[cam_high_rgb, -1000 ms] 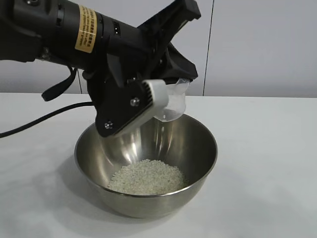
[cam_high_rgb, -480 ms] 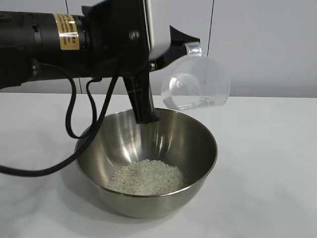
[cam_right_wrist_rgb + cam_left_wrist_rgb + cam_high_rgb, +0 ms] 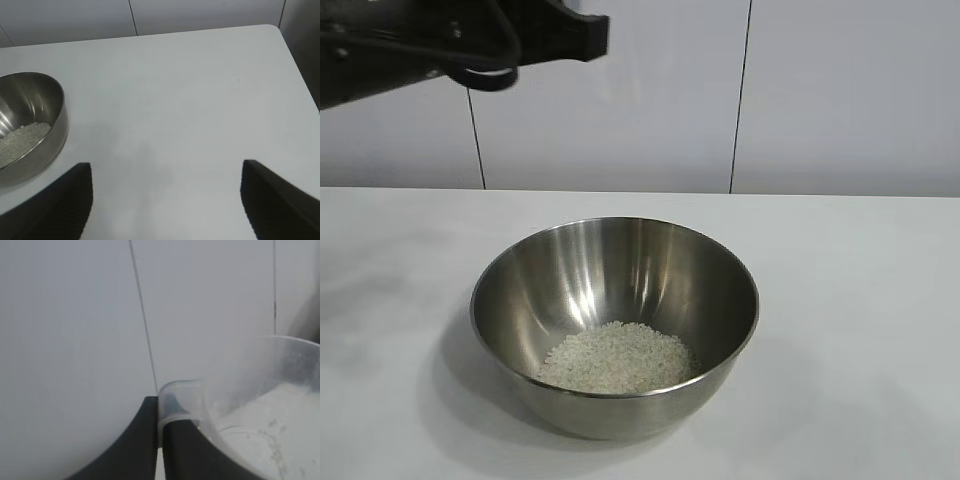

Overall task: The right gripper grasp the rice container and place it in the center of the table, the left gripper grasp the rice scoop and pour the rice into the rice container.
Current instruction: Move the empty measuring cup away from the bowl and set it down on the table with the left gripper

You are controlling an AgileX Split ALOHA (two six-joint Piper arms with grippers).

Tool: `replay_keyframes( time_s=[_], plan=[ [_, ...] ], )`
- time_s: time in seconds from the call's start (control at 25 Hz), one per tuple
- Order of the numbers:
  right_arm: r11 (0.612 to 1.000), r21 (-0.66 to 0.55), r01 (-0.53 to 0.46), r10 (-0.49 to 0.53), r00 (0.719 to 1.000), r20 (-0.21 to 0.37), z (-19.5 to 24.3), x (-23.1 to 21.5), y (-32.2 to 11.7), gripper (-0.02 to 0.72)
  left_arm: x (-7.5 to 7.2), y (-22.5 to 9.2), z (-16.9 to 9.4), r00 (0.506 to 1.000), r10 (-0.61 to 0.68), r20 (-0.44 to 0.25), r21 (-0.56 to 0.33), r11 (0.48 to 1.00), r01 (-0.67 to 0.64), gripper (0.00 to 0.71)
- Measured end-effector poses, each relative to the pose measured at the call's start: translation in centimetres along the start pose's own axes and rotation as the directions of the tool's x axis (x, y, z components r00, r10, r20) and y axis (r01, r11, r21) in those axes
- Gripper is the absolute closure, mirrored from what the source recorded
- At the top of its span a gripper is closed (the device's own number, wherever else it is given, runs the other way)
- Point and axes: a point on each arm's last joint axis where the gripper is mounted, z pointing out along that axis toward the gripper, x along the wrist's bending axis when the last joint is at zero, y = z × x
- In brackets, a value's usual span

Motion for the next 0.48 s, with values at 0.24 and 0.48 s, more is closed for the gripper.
replay_keyframes(
  time_s=[0.24, 0.48],
  plan=[
    [1.0, 0.0, 0.0, 0.0, 1.0, 0.0, 0.0, 0.0, 0.0, 0.147, 6.1, -3.0, -4.2, 0.972, -0.108, -0.207, 0.023, 0.993, 0.116, 0.701],
    [1.0, 0.0, 0.0, 0.0, 1.0, 0.0, 0.0, 0.0, 0.0, 0.147, 8.4, -6.3, -8.6, 0.965, -0.039, -0.26, 0.113, 0.991, 0.071, 0.701]
  ],
)
